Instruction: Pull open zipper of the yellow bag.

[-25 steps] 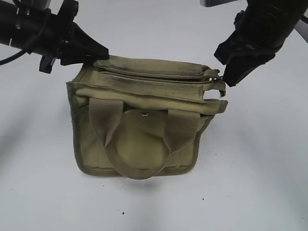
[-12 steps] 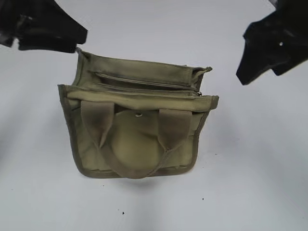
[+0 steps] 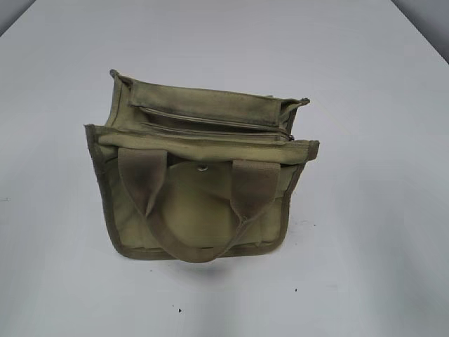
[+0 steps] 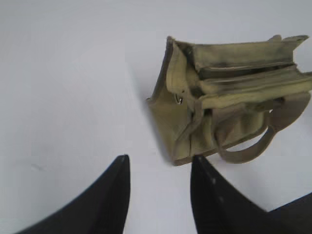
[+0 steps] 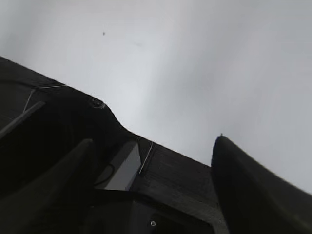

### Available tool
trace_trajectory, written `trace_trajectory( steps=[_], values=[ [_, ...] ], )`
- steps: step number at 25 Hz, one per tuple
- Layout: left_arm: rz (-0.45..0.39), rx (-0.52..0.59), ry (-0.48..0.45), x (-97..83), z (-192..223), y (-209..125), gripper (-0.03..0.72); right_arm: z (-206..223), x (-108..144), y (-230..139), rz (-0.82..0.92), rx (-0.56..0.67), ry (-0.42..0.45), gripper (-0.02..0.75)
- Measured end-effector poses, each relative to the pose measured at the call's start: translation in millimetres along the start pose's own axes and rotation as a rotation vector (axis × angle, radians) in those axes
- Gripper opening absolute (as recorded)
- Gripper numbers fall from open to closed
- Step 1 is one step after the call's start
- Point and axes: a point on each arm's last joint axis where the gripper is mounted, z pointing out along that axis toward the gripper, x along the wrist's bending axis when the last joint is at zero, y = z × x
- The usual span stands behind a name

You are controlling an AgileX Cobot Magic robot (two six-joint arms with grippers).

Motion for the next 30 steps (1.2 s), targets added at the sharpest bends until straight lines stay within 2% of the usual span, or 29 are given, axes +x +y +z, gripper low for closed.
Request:
trace_trajectory(
  steps=[5,9,12,16,18,30],
  values=[
    [0.022,-0.063,0.07,-1.7,-25.0,-76.8,0.323,5.1,3.2,-56.1,-0.021,-0.043,-0.051,0.563],
    [0.033,-0.094,0.083,-2.8,-24.9,-135.4,0.323,13.9,6.7,-89.1,-0.025,-0.093,-0.059,0.563],
    [0.038,-0.125,0.086,-2.6,-19.9,-163.5,0.323,8.0,9.0,-101.4,-0.032,-0.187,-0.073,0.563],
    [0.054,-0.202,0.108,-2.1,-23.9,-174.0,0.323,5.3,10.3,-109.4,-0.04,-0.321,-0.094,0.563],
    [0.06,-0.215,0.128,0.3,-20.6,-174.8,0.321,5.9,10.5,-111.4,-0.041,-0.344,-0.097,0.563],
    [0.063,-0.218,0.138,1.8,-17.8,-174.1,0.319,5.8,10.5,-111.0,-0.041,-0.354,-0.098,0.563]
  ],
)
